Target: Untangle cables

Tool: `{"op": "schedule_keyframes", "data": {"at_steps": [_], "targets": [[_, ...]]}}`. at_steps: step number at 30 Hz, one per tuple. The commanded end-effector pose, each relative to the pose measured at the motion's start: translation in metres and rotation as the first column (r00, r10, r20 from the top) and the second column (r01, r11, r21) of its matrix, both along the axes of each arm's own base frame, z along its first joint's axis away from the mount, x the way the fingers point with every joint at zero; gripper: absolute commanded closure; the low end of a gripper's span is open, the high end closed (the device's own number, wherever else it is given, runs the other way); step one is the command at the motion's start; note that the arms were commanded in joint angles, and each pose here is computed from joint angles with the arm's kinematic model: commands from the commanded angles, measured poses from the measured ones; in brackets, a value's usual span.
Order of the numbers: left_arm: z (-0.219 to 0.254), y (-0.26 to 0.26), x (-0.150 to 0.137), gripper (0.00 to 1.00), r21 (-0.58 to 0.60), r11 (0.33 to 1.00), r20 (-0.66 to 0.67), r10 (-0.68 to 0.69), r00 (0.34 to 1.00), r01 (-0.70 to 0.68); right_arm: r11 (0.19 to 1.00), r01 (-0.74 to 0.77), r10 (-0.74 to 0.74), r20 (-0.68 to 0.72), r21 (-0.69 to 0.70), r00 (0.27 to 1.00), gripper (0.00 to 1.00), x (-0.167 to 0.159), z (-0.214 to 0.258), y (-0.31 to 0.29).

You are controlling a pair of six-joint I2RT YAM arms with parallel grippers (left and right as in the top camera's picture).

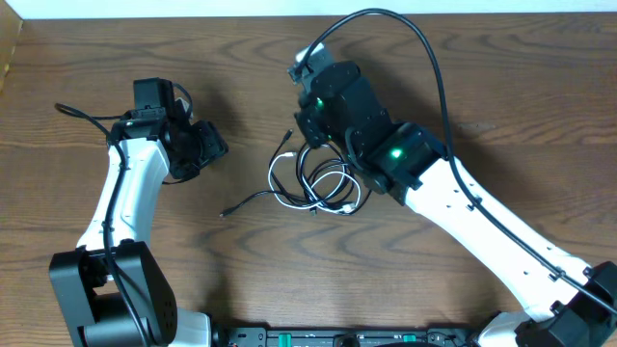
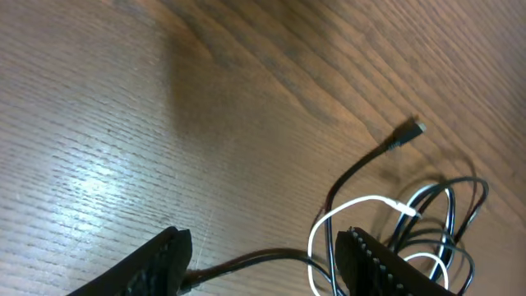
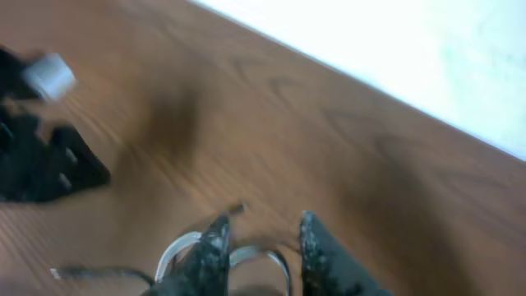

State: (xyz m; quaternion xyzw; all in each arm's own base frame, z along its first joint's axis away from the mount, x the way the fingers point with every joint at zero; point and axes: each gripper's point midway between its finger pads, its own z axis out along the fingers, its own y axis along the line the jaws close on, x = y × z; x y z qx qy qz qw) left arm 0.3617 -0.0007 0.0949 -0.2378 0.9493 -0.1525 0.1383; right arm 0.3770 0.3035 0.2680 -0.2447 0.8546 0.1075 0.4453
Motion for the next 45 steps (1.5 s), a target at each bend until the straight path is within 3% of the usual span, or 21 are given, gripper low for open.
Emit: {"op": "schedule_keyframes", "data": {"at_steps": [1, 14, 25, 35, 45], "targets": [[-0.005, -0.003, -0.003, 0.39, -0.019, 0.999, -0.011, -0.028, 1.000, 0.028, 0.995, 0.097, -0.098, -0.059, -0.017, 0.993, 0.65, 0.009, -0.007, -0.032], [-0.005, -0.003, -0.002, 0.39, -0.018, 0.999, -0.010, -0.028, 1.000, 0.028, 0.992, 0.070, -0.114, -0.497, -0.106, 0.860, 0.58, -0.022, -0.102, -0.071], [-0.007, 0.002, -0.002, 0.39, 0.014, 1.000, -0.013, -0.017, 1.000, 0.017, 0.971, 0.001, -0.171, -0.696, -0.238, 0.698, 0.67, -0.045, -0.191, -0.072], [-0.007, 0.002, -0.002, 0.39, 0.014, 1.000, -0.013, -0.017, 1.000, 0.017, 0.953, -0.050, -0.217, -0.790, -0.298, 0.573, 0.71, -0.062, -0.249, -0.074], [-0.007, 0.002, -0.002, 0.39, 0.014, 1.000, -0.013, -0.017, 1.000, 0.017, 0.951, -0.060, -0.216, -0.792, -0.302, 0.571, 0.77, -0.060, -0.267, -0.069]]}}
